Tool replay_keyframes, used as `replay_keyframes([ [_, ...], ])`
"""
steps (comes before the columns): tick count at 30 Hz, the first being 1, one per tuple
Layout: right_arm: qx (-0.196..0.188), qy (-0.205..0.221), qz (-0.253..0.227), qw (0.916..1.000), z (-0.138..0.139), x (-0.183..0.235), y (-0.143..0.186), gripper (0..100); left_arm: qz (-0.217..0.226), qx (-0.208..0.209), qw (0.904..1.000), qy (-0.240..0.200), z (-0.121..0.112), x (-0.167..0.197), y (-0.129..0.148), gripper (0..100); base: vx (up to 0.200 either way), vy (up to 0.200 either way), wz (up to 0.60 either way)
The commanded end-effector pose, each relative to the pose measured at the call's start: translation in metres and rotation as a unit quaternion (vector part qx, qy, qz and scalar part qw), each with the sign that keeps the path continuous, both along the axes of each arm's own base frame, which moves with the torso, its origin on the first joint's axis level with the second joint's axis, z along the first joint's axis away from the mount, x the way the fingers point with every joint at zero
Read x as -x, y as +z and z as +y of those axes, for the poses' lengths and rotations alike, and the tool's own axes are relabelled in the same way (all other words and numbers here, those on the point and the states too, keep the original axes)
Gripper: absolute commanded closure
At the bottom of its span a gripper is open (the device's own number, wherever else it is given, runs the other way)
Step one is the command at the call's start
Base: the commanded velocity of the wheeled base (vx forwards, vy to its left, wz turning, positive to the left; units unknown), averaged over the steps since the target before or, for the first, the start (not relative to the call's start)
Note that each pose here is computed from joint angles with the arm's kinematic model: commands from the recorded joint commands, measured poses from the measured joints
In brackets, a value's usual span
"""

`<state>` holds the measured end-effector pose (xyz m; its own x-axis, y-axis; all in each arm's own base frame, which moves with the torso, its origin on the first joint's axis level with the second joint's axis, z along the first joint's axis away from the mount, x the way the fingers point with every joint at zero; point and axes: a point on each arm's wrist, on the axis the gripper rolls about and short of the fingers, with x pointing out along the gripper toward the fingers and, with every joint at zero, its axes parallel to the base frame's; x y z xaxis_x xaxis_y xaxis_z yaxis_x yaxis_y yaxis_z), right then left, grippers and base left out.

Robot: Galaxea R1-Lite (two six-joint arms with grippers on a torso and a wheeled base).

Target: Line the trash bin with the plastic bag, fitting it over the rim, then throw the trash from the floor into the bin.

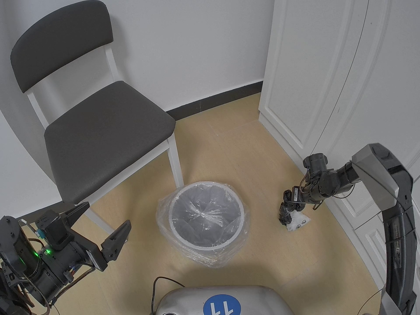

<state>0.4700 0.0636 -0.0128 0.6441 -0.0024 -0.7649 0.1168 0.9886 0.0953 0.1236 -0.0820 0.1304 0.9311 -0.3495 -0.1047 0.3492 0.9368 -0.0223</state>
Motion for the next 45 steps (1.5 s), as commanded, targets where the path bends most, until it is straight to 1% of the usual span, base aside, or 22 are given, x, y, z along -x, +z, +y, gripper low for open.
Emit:
replay_keyframes([
  [1, -0.005, 0.029, -0.056, 0.9980, 0.017, 0.032, 0.067, 100, 0.002, -0.002, 1.0000, 0.000, 0.002, 0.003, -0.002, 0, 0.000, 0.000, 0.00],
  [4, 0.001, 0.038, -0.057, 0.9976, 0.020, 0.032, 0.061, 100, 0.003, -0.002, 1.0000, 0.000, 0.002, 0.003, -0.003, 0, 0.000, 0.000, 0.00],
  [5, 0.007, 0.042, -0.045, 0.9981, 0.020, 0.031, 0.048, 100, 0.004, -0.002, 1.0000, 0.000, 0.002, 0.003, -0.003, 0, 0.000, 0.000, 0.00],
  [9, 0.012, 0.041, -0.029, 0.9986, 0.017, 0.025, 0.029, 100, 0.004, -0.002, 1.0000, 0.000, 0.002, 0.003, -0.003, 0, 0.000, 0.000, 0.00],
  [10, 0.014, 0.043, -0.025, 0.9987, 0.016, 0.023, 0.022, 0, 0.006, -0.004, 1.0000, 0.000, 0.002, 0.002, -0.004, 0, 0.000, 0.000, 0.00],
  [13, 0.013, 0.040, -0.024, 0.9988, 0.015, 0.017, 0.016, 0, 0.008, -0.005, 1.0000, 0.000, 0.001, 0.002, -0.004, 0, 0.000, 0.000, 0.00],
  [15, 0.011, 0.028, -0.039, 0.9988, 0.007, 0.005, 0.005, 0, 0.009, -0.005, 1.0000, 0.000, 0.001, 0.001, -0.004, 0, 0.000, 0.000, 0.00],
  [19, 0.011, 0.007, -0.058, 0.9982, -0.014, -0.016, -0.028, 0, 0.012, -0.005, 0.9999, 0.000, 0.001, 0.001, -0.005, 0, 0.000, 0.000, 0.00],
  [20, 0.011, 0.005, -0.060, 0.9981, -0.015, -0.018, -0.030, 0, 0.012, -0.005, 0.9999, 0.000, 0.001, 0.001, -0.005, 0, 0.000, 0.000, 0.00],
  [21, 0.007, 0.001, -0.065, 0.9979, -0.020, -0.024, -0.041, 0, 0.012, -0.004, 0.9999, 0.000, 0.001, 0.001, -0.005, 0, 0.000, 0.000, 0.00],
  [23, -0.001, -0.002, -0.076, 0.9971, -0.025, -0.035, -0.052, 0, 0.013, -0.005, 0.9999, 0.001, 0.001, 0.001, -0.005, 0, 0.000, 0.000, 0.00],
  [26, -0.010, -0.003, -0.099, 0.9950, -0.025, -0.053, -0.062, 0, 0.017, -0.008, 0.9998, 0.001, 0.000, 0.000, -0.007, 0, 0.000, 0.000, 0.00],
  [27, -0.010, -0.003, -0.099, 0.9950, -0.025, -0.053, -0.062, 0, 0.017, -0.008, 0.9998, 0.001, 0.000, 0.000, -0.007, 0, 0.000, 0.000, 0.00],
  [28, -0.014, -0.007, -0.114, 0.9934, -0.024, -0.064, -0.069, 0, 0.018, -0.009, 0.9998, 0.001, 0.000, -0.001, -0.008, 0, 0.000, 0.000, 0.00],
  [29, -0.014, -0.007, -0.112, 0.9936, -0.023, -0.067, -0.072, 0, 0.018, -0.009, 0.9998, 0.000, -0.001, 0.000, -0.008, 0, 0.000, 0.000, 0.00],
  [31, -0.016, -0.011, -0.088, 0.9959, -0.022, -0.066, -0.081, 0, 0.019, -0.009, 0.9998, 0.001, -0.001, -0.001, -0.008, 0, 0.000, 0.000, 0.00],
  [33, -0.024, -0.018, -0.075, 0.9967, -0.022, -0.064, -0.082, 0, 0.019, -0.009, 0.9998, 0.001, -0.001, -0.001, -0.008, 0, 0.000, 0.000, 0.00],
  [35, -0.038, -0.028, -0.075, 0.9961, -0.021, -0.064, -0.078, 0, 0.020, -0.009, 0.9998, 0.001, -0.001, -0.001, -0.008, 0, 0.000, 0.000, 0.00],
  [37, -0.044, -0.027, -0.074, 0.9959, -0.018, -0.064, -0.079, 0, 0.023, -0.012, 0.9997, 0.001, -0.001, -0.002, -0.009, 0, 0.000, 0.000, 0.00],
  [45, -0.040, -0.023, -0.069, 0.9965, -0.016, -0.062, -0.087, 0, 0.023, -0.011, 0.9997, 0.001, -0.001, -0.001, -0.009, 0, 0.000, 0.000, 0.00],
])
